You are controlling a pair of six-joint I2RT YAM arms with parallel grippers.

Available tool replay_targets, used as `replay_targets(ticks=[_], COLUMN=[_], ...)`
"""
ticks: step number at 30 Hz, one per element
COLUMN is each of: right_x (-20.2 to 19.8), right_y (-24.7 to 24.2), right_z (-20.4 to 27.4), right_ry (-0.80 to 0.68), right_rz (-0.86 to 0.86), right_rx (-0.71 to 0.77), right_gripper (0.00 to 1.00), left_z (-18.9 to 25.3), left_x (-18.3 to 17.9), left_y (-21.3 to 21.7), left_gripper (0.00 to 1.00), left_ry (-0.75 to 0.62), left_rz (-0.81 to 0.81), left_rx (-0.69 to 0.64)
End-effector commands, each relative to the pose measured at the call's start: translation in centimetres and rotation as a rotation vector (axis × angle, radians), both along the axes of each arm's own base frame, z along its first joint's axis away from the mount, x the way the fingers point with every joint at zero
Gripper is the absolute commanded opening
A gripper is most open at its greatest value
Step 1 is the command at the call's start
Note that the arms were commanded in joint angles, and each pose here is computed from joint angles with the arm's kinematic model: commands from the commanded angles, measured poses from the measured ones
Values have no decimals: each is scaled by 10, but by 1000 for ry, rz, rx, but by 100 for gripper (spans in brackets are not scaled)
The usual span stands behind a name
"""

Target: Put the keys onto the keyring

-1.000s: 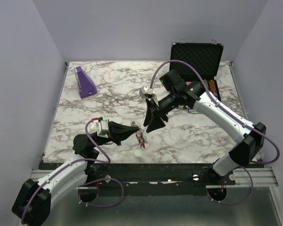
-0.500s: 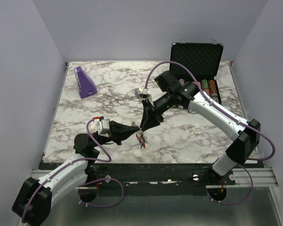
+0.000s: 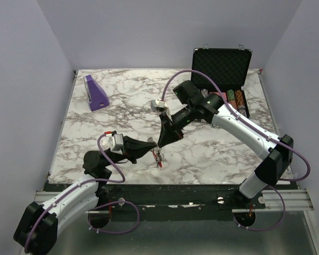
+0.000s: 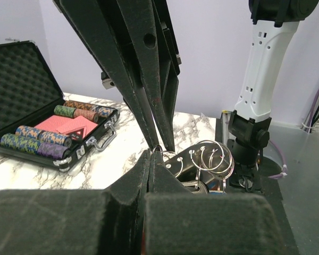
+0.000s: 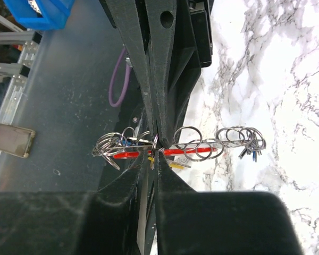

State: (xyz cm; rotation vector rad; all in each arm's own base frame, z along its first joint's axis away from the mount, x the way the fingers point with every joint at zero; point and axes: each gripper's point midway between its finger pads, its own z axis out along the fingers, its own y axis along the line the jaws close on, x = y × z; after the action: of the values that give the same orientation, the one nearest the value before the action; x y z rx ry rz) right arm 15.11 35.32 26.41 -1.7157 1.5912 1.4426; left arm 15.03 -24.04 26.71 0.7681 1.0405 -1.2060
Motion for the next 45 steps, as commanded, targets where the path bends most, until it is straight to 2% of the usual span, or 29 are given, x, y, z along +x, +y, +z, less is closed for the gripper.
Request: replay_targets(ticks=[1,5,6,10,15,17,22,31,32,35,36,37,38,42,45], right_x=[7,8,8,7,4,5,8,9,8,8,7,7,7,5,6], right_y=[8,10,11,11,15,16,19,16,16,15,14,13,13,11,11], right_z=[-5,-4,-4,-5,-11,-11,-12,-8,-9,-9,-10,-9,-11,-14,-18], right_ry=[-51,-46,-42,-40,-40,-45,-49,-79,-78,-81,-79,-80,-78,-69,-67], right_rz=[-24,-30,-31,-28,-25,-28,-40,-22,-14,-9,-9,-8,-10,-7,-11], right_rx=[-9,-11,-13,-17,-32,-35,-40,-46,-47,-50,-55,-54,-60,-70,-87], right_gripper=[10,6,7,23,27,23,1,1,1,1,1,1,1,1,0], left_z=[16,14,15,14,15,15,14,9,8,3,1,0,-1,-7,-10], left_x=[7,9,9,12,13,13,13,12,11,9,9,7,7,5,4], left_y=[8,8,9,10,11,11,12,11,10,10,10,10,10,11,11], left_gripper=[0,0,0,0,0,0,0,0,2,17,24,35,40,47,49], left_ry=[-46,-35,-34,-26,-22,-24,-22,0,5,24,29,30,33,41,48], left_rz=[74,85,91,105,113,114,120,109,104,98,95,92,91,94,95], left_rx=[-48,-47,-48,-51,-54,-53,-55,-38,-34,-12,-4,5,18,68,117])
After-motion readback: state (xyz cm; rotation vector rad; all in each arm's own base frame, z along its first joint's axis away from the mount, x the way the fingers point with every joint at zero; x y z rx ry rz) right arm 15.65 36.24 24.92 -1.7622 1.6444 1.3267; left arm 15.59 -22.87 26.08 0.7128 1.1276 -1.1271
